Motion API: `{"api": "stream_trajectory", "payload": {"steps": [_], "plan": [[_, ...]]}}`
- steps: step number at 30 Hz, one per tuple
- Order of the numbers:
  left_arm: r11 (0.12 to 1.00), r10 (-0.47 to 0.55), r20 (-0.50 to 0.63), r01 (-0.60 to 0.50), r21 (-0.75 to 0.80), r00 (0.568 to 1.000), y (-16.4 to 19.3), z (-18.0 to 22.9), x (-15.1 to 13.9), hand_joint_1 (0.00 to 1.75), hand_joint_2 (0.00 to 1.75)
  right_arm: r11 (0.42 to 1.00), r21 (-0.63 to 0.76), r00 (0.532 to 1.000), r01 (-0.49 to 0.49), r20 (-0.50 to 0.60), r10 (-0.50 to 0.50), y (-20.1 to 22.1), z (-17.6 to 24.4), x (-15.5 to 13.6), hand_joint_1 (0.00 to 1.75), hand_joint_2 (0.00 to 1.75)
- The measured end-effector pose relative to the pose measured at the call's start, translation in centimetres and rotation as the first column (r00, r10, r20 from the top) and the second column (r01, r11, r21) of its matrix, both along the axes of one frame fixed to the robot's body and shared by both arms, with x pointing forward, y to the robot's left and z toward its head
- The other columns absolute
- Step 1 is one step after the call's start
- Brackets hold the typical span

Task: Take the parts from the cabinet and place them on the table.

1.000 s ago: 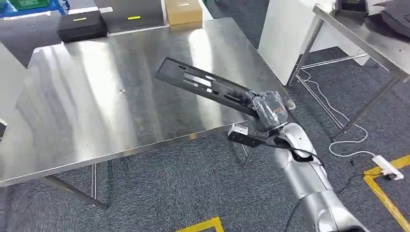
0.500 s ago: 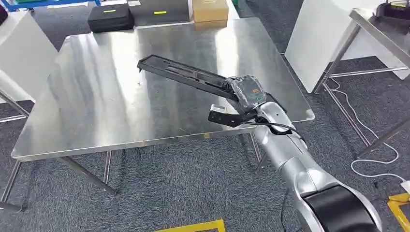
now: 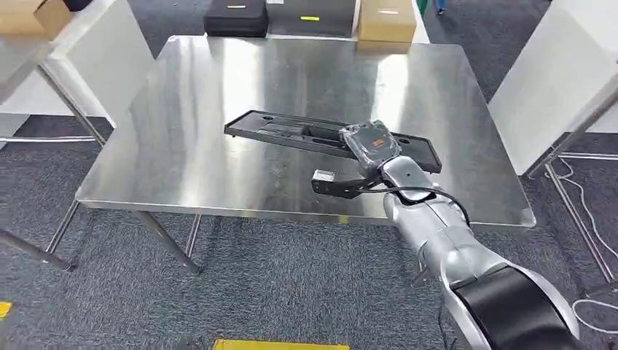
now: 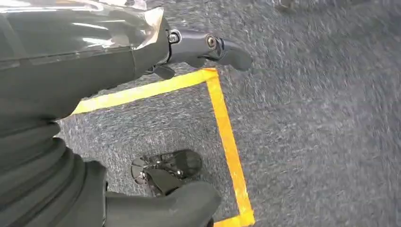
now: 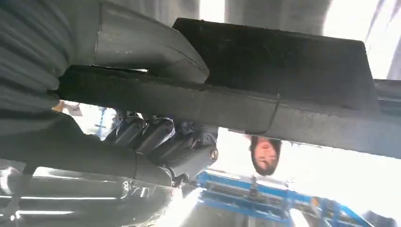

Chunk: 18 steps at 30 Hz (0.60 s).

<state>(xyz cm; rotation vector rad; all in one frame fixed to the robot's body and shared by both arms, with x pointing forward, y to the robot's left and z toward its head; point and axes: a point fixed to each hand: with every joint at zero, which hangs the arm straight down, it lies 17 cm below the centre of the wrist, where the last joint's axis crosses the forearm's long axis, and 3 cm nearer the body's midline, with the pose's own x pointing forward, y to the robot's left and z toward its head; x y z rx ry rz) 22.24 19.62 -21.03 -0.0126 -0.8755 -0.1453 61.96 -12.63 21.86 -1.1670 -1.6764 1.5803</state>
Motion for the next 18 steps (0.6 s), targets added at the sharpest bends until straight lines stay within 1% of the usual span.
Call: {"api": "stream_trajectory", "payload": {"steps": [4, 7, 11, 16, 17, 18], "plan": [[1.0, 0.011, -0.003, -0.011, 0.005, 1.0, 0.2, -0.1, -0.2, 0.0, 1.75, 1.0, -0.016, 1.0, -0.017, -0.004, 0.016, 1.0, -0.3, -0.3, 1.69, 1.75], [0.999, 0.039, 0.013, -0.039, 0.035, 0.999, 1.2, -0.1, 0.0, 0.0, 1.75, 0.999, -0.039, 1.0, -0.021, 0.02, 0.022, 2.0, 0.6, -0.2, 1.69, 1.75], [0.996, 0.07, 0.021, -0.07, 0.047, 0.997, 2.0, 0.0, 0.1, 0.0, 1.75, 0.994, -0.106, 0.999, 0.001, 0.033, 0.002, 1.8, 0.3, 0.1, 1.69, 1.75], [0.996, 0.072, 0.02, -0.073, 0.049, 0.997, 2.1, -0.1, 0.0, 0.0, 1.75, 0.994, -0.11, 0.999, 0.002, 0.034, 0.002, 1.8, 0.2, 0.1, 1.69, 1.75], [0.995, 0.077, 0.018, -0.078, 0.062, 0.997, 2.5, -0.2, -0.2, 0.0, 1.75, 0.991, -0.135, 0.999, 0.004, 0.046, 0.002, 1.8, 0.2, 0.1, 1.69, 1.75], [0.993, 0.088, 0.031, -0.09, 0.076, 0.996, 3.1, -0.1, 0.0, 0.0, 1.75, 0.978, -0.205, 0.994, 0.045, 0.106, -0.023, 0.6, 0.9, 0.6, 0.0, 0.0]]}}
